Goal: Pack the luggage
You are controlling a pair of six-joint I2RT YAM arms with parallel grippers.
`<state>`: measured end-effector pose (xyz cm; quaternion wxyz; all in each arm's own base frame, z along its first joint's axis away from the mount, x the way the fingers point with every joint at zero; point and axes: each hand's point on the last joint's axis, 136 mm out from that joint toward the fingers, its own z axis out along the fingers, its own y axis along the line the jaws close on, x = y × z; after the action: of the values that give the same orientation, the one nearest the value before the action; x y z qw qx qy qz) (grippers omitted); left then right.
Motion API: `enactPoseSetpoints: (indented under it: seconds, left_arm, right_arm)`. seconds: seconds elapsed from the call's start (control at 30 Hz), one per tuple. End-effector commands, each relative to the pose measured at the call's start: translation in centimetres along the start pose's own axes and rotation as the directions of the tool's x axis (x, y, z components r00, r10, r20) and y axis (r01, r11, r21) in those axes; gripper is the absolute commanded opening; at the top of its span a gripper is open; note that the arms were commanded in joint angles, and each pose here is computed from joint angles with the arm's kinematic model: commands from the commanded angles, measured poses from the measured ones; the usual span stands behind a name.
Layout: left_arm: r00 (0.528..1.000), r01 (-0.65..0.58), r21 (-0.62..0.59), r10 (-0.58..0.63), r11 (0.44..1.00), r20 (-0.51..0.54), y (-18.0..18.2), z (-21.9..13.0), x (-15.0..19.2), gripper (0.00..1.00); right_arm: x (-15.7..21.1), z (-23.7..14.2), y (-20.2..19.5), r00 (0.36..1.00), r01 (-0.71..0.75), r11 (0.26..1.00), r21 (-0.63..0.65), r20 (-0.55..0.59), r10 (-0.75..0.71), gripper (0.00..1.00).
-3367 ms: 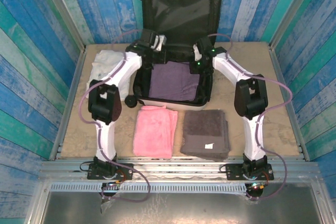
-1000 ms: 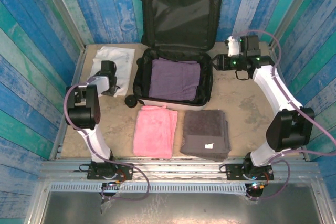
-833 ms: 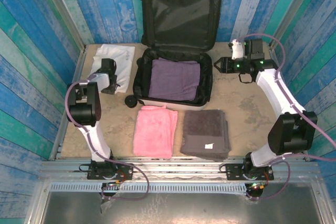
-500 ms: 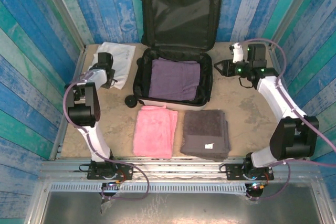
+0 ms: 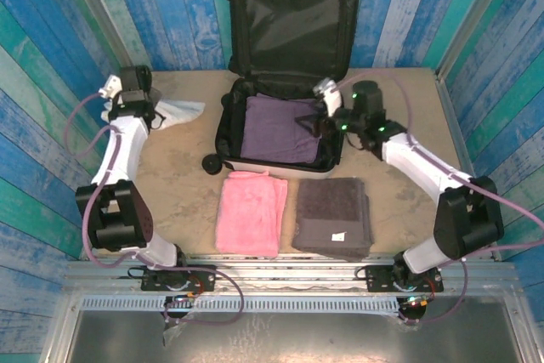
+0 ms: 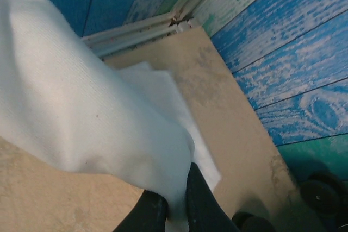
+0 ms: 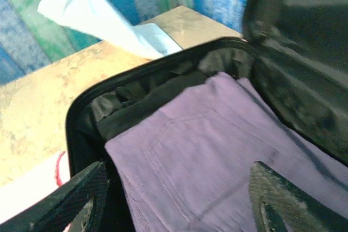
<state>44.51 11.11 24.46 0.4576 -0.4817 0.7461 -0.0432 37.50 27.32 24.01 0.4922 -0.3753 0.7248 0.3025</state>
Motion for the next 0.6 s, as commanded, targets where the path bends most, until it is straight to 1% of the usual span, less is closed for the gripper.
enactPoseSetpoints:
  seconds: [0.0, 0.07, 0.17, 0.3, 0.37, 0.47, 0.53, 0.57]
  left_arm:
    - [0.997, -0.03, 0.116, 0.022, 0.993, 0.073, -3.5, -4.3, -3.9, 0.0]
    - [0.997, -0.026, 0.156, 0.015, 0.987, 0.076, -4.7, -5.5, -4.7, 0.0]
    - [0.998, -0.03, 0.216, 0.016, 0.976, 0.064, -6.4, -7.3, -5.7, 0.0]
    - [0.998, -0.039, 0.287, 0.023, 0.957, 0.057, -8.4, -10.0, -7.1, 0.0]
    - [0.998, -0.058, 0.324, 0.044, 0.944, 0.049, -9.5, -11.5, -7.6, 0.0]
    - [0.996, -0.092, 0.368, 0.084, 0.925, 0.038, -10.9, -13.7, -8.4, 0.0]
    - [0.994, -0.111, 0.396, 0.103, 0.912, 0.04, -11.6, -15.2, -9.0, 0.0]
    - [0.993, -0.119, 0.409, 0.115, 0.905, 0.035, -12.0, -15.7, -9.0, 0.0]
  right_arm:
    - [-3.7, 1.8, 1.5, 0.956, 0.253, 0.964, 0.075, 0.134, -0.261, 0.73]
    - [-4.3, 3.5, 3.0, 0.938, 0.306, 0.949, 0.07, 0.146, -0.313, 0.76]
    - [-5.5, 6.3, 6.0, 0.896, 0.391, 0.917, 0.076, 0.196, -0.398, 0.78]
    - [-6.6, 9.6, 8.6, 0.856, 0.443, 0.895, 0.048, 0.272, -0.439, 0.81]
    - [-7.3, 10.7, 9.0, 0.837, 0.456, 0.889, 0.044, 0.317, -0.446, 0.81]
    - [-8.4, 12.0, 8.7, 0.826, 0.448, 0.892, 0.054, 0.356, -0.436, 0.87]
    - [-8.8, 12.9, 8.5, 0.836, 0.448, 0.894, 0.024, 0.343, -0.429, 0.89]
    - [-8.8, 13.4, 8.5, 0.847, 0.454, 0.891, -0.026, 0.324, -0.422, 0.89]
